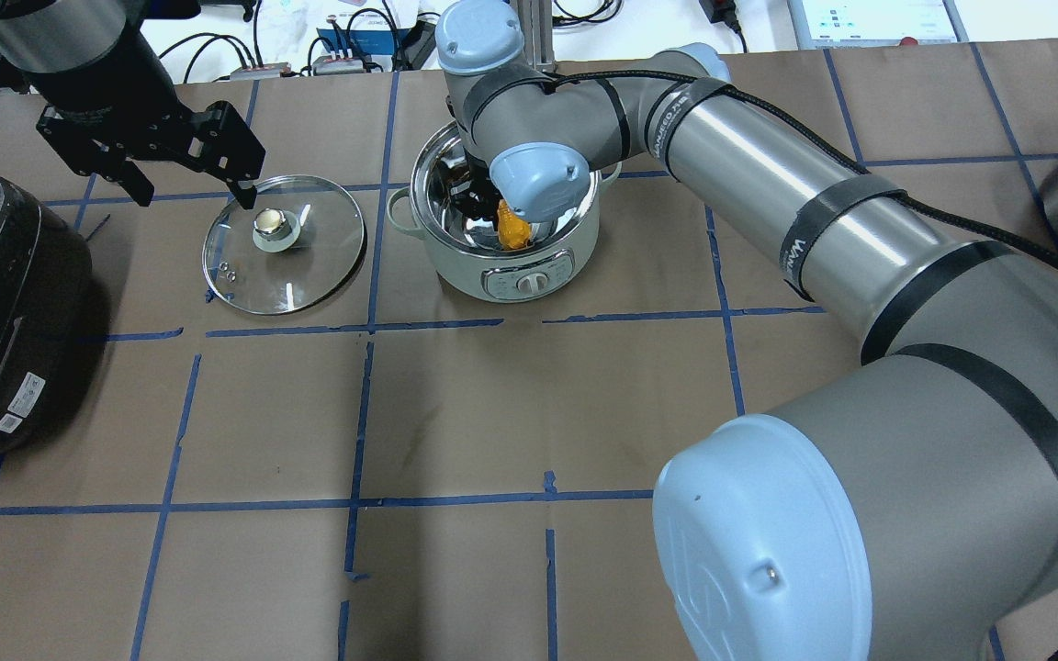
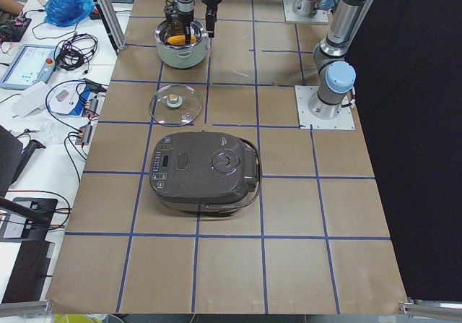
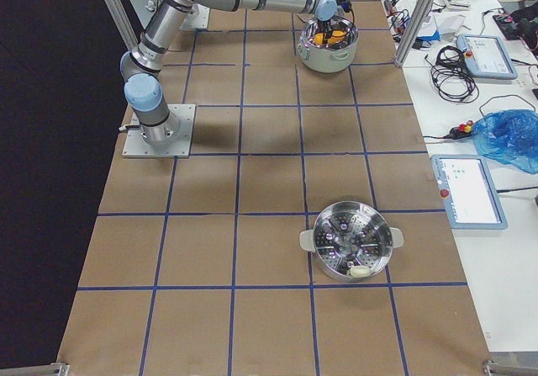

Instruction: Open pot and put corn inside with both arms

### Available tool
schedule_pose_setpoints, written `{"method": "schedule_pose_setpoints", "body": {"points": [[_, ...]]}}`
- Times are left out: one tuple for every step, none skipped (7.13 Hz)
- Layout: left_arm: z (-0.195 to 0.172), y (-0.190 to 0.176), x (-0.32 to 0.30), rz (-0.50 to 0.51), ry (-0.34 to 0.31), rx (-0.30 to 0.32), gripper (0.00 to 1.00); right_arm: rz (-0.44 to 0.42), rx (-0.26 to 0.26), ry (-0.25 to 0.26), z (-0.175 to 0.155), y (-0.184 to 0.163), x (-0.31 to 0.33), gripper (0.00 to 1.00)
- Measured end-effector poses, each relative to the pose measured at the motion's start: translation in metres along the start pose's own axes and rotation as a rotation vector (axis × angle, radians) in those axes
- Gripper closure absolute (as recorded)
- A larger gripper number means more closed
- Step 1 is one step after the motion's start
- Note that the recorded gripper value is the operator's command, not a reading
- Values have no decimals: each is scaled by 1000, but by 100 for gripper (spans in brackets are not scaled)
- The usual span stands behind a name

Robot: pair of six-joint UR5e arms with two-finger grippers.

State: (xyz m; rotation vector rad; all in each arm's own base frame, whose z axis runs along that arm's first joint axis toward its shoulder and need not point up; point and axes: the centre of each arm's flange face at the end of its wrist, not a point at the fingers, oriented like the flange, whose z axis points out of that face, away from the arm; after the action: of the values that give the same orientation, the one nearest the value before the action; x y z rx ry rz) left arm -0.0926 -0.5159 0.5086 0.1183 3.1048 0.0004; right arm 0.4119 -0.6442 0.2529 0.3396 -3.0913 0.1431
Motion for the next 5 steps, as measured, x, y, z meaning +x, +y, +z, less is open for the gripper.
{"method": "schedule_pose_setpoints", "body": {"points": [[0, 0, -1, 13, 0, 1, 0, -7, 2, 8, 1, 2, 2, 0], [0, 0, -2, 17, 2, 1, 0, -7, 14, 9, -7, 2, 5, 0], [1, -1, -3, 19, 2, -1, 0, 6, 46, 6, -32, 1, 15, 0], [0, 0, -3, 18, 1, -1, 0, 28, 79, 5, -73, 5, 35, 0], [-2, 2, -3, 14, 9, -2, 0, 68, 83, 9, -121, 14, 70, 0]]}}
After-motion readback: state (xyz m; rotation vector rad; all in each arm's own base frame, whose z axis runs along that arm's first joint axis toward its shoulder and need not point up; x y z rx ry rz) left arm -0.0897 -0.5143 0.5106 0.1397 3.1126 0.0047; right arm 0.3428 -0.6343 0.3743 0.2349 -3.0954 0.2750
